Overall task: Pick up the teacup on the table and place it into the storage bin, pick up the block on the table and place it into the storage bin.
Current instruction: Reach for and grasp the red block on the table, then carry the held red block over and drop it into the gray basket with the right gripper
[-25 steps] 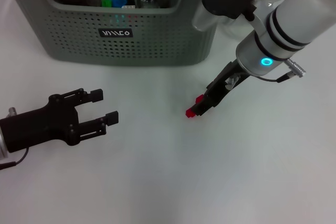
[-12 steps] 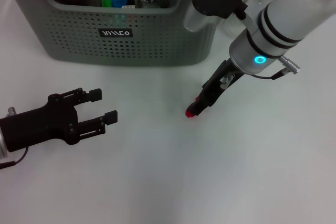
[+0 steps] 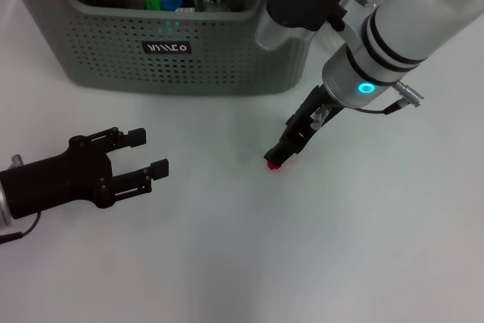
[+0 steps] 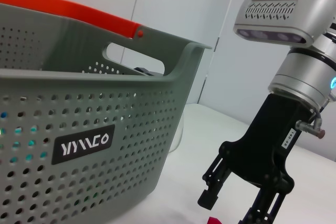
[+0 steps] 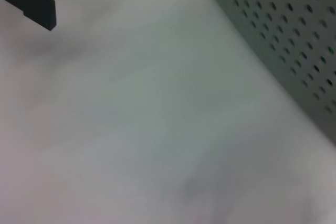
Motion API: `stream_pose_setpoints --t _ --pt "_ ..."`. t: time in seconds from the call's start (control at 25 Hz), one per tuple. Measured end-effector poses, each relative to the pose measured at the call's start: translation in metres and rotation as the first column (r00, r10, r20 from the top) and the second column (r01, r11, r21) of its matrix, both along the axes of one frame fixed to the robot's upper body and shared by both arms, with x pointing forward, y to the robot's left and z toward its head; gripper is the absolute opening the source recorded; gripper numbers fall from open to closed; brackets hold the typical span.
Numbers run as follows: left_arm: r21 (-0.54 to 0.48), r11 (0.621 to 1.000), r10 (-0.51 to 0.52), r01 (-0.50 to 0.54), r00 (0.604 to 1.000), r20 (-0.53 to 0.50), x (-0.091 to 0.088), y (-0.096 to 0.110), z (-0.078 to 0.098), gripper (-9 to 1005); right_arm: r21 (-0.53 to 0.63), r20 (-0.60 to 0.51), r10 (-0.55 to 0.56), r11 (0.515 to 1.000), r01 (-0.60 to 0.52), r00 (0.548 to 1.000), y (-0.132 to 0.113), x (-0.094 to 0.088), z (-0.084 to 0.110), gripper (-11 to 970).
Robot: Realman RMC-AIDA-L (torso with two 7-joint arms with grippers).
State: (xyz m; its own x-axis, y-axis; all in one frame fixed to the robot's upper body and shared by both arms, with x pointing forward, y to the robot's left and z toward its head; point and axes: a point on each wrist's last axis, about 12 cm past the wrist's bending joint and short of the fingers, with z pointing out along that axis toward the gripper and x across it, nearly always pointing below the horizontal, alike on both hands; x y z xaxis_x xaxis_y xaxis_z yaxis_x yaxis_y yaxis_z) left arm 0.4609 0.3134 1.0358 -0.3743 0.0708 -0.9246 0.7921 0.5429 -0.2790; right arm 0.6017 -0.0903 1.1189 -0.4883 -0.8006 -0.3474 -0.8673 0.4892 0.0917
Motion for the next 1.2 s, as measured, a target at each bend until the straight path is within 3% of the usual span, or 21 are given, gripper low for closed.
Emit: stream_pose_setpoints --t 0.4,0.84,1.2 --pt "0.001 1.000 0.002 -0.002 1.000 -0.002 0.000 0.000 0.000 740 -0.002 0.026 0.033 0.999 -0.033 0.999 0.006 -0.006 -0.010 788" --pt "-0.003 1.000 0.005 -0.005 1.000 -0.003 0.001 -0.001 -0.001 740 0.009 0.000 -0.027 1.000 0.027 1.000 0.001 -0.008 -0.020 780" --pt "-0.002 1.000 0.010 -0.010 1.000 -0.005 -0.001 0.000 -0.002 740 0.009 0.003 -0.016 1.000 0.016 1.000 0.002 -0.010 -0.021 773"
